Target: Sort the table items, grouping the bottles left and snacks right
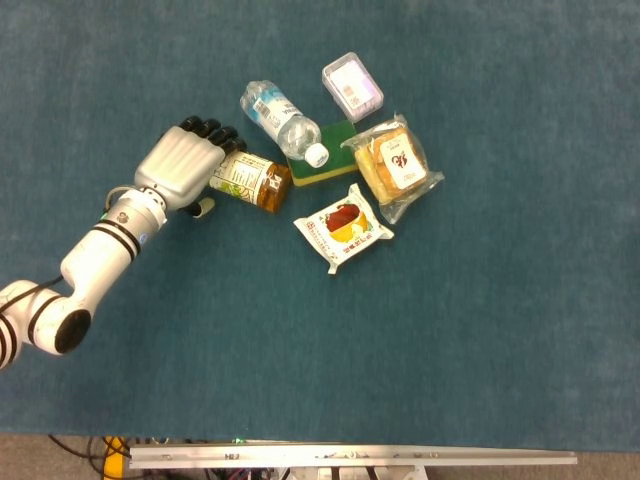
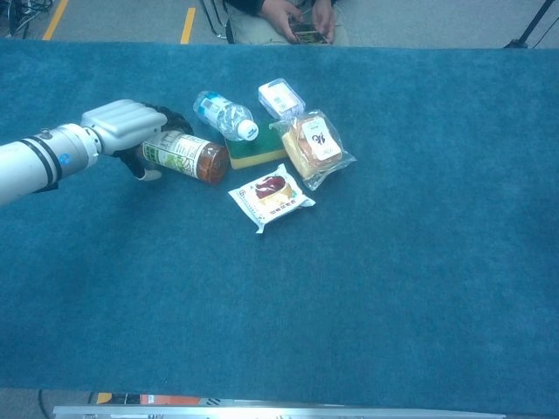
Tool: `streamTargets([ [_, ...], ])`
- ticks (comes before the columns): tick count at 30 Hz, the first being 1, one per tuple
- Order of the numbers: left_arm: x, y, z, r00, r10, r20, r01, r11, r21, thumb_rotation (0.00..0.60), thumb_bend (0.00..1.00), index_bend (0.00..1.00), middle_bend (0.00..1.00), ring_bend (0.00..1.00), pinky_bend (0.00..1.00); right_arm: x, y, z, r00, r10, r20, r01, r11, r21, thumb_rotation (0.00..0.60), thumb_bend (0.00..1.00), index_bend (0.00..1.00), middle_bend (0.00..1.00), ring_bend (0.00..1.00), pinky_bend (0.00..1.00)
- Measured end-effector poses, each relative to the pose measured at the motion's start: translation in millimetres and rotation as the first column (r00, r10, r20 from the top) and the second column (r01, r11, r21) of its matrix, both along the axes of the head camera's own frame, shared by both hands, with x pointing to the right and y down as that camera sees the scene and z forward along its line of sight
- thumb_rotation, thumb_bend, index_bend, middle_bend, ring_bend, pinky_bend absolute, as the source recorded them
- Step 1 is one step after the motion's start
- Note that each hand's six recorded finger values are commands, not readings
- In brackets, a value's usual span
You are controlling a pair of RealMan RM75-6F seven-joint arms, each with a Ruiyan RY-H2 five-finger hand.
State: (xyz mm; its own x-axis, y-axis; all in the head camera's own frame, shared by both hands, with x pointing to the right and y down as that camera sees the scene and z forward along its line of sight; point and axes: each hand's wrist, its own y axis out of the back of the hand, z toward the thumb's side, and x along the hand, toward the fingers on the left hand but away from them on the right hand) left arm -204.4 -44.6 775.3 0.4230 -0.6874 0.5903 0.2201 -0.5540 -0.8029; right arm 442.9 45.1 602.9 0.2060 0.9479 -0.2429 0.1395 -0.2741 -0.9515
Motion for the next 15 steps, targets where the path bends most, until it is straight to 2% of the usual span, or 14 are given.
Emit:
streamTargets([
  [7, -1.3, -2.5, 2.4, 1.0, -0.017, -0.003, 0.017, 1.0, 0.015, 0.6, 0.26, 0.36, 0.34, 0.26, 0.24, 1.1, 0.2, -1.3, 1.0, 0.003, 0.003, -0.003, 1.0, 0.004, 0.6, 0.26, 0.28, 0.33, 0.34, 0.41],
  [15, -9.4, -5.2, -5.9, 0.997, -0.049, -0.058, 0.052, 0.997, 0.052, 0.6, 0.26, 0.39, 0.4, 0.31, 0.31, 0.5, -0.7, -1.7, 1.0, 0.005, 0.004, -0.005, 1.0, 0.006, 0.6, 0.26, 0.28, 0.33, 0.34, 0.41],
])
